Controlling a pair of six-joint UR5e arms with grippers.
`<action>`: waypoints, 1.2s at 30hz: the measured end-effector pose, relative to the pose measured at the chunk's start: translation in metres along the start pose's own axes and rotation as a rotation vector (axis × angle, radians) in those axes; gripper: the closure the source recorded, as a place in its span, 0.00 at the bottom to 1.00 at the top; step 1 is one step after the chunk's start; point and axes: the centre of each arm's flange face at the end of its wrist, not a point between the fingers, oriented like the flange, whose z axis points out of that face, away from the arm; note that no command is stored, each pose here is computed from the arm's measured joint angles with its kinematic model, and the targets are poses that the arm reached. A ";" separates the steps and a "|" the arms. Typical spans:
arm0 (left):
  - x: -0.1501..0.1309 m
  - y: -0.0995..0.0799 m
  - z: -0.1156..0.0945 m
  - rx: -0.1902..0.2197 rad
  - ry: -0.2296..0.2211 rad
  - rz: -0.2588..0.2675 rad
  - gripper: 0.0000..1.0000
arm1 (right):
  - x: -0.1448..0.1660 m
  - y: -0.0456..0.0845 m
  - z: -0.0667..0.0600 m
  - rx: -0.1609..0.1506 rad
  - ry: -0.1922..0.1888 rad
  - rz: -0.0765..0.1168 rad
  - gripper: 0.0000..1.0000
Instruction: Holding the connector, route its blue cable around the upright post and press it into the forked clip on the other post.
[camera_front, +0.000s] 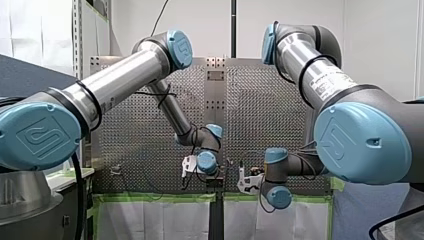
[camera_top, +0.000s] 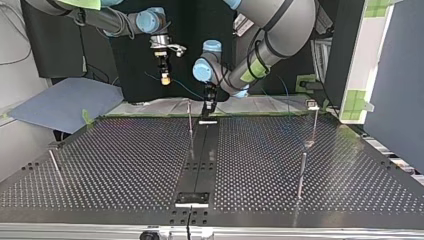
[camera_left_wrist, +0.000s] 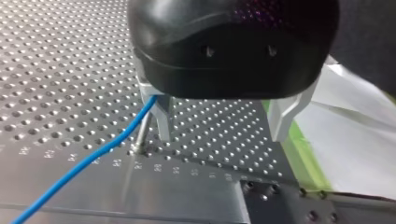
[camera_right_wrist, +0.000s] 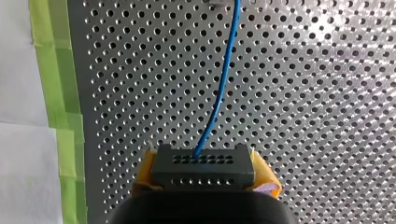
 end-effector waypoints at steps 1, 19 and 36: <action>0.000 0.000 0.000 -0.005 -0.006 -0.012 0.00 | 0.000 0.001 0.000 -0.002 -0.001 -0.002 1.00; 0.018 0.011 -0.011 -0.086 -0.063 -0.177 0.65 | -0.002 0.009 0.001 -0.016 -0.019 -0.021 1.00; 0.013 0.009 -0.005 -0.064 -0.121 -0.226 0.98 | -0.002 0.009 0.001 -0.016 -0.019 -0.025 1.00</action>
